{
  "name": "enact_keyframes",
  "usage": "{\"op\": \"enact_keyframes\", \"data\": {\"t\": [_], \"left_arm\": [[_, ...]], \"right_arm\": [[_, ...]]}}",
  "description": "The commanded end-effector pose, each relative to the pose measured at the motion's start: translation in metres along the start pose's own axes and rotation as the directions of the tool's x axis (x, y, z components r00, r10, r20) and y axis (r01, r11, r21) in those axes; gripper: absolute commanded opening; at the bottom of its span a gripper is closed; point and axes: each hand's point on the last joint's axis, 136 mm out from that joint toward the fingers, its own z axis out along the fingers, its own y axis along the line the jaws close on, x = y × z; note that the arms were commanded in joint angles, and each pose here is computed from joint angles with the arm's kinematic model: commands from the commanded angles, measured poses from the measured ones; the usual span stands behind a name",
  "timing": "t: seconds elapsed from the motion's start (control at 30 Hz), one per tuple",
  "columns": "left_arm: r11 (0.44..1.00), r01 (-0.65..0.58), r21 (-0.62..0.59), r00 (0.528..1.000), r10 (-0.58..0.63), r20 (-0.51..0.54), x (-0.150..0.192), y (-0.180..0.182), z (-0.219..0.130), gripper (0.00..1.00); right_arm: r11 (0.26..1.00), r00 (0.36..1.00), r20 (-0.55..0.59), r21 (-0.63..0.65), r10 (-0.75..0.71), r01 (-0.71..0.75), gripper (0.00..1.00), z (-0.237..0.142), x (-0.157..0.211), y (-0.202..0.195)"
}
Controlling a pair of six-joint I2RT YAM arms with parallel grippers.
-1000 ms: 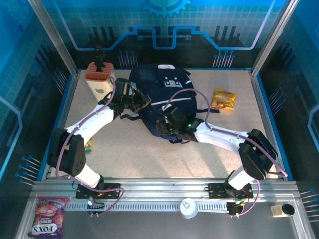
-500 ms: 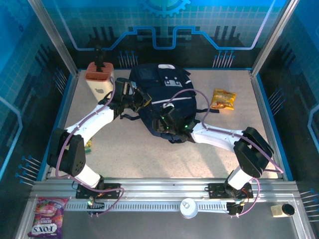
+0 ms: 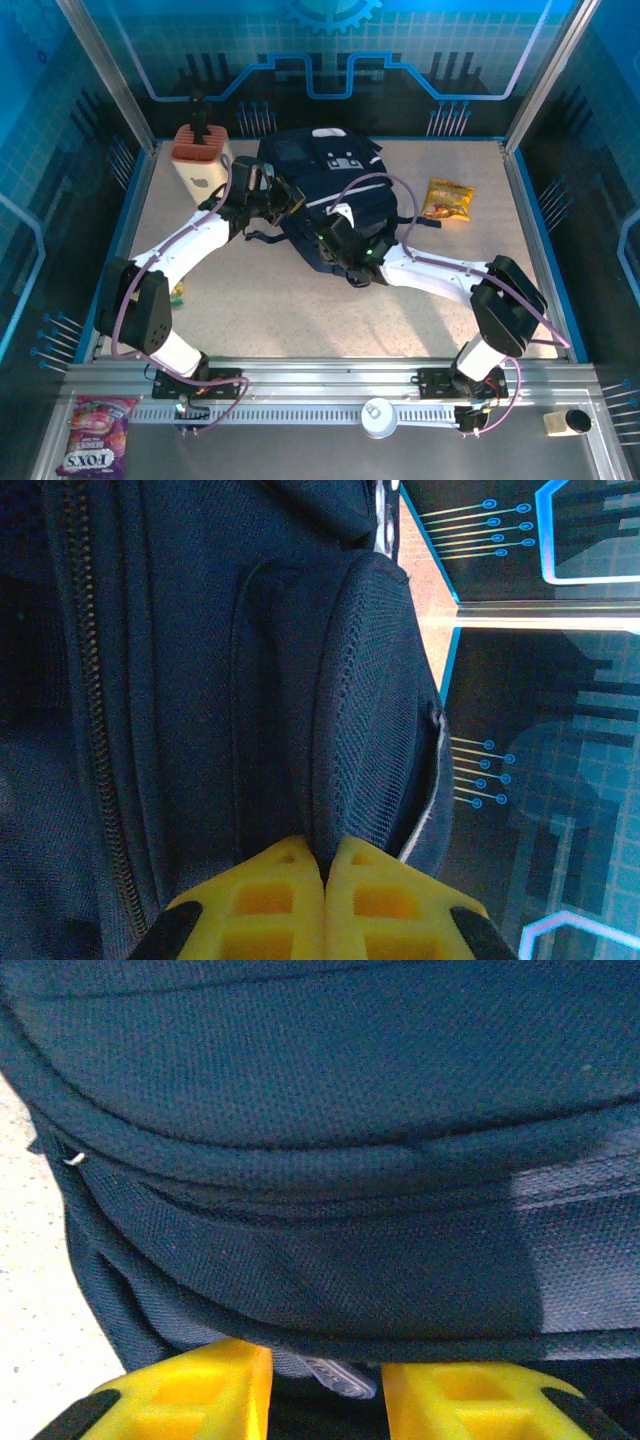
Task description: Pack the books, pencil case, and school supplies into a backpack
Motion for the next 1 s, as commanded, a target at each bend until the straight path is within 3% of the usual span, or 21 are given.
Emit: {"op": "enact_keyframes", "data": {"t": [0.0,0.27,0.47,0.83,0.97], "left_arm": [[0.992,-0.050,0.120,0.999,0.050,0.003,0.002,-0.043,-0.019,0.00],[0.991,-0.050,0.121,0.999,0.050,0.004,0.000,-0.044,-0.019,0.00],[0.992,-0.057,0.113,0.998,0.056,0.013,-0.001,-0.044,-0.021,0.00],[0.998,-0.043,0.043,0.997,0.040,0.067,-0.024,-0.012,-0.027,0.00],[0.999,-0.039,0.028,0.997,0.037,0.063,-0.024,-0.003,-0.025,0.00]], "right_arm": [[0.989,0.988,0.055,-0.027,-0.145,0.146,0.33,-0.009,-0.024,0.005],[0.984,0.987,-0.044,-0.098,-0.154,0.149,0.28,0.006,-0.010,0.011],[0.990,0.988,-0.062,-0.019,-0.138,0.137,0.20,0.008,-0.011,-0.004],[0.991,0.992,-0.124,0.129,-0.004,0.021,0.21,-0.005,0.030,-0.089],[0.989,0.994,-0.111,0.147,0.012,0.005,0.22,-0.011,0.025,-0.107]]}}
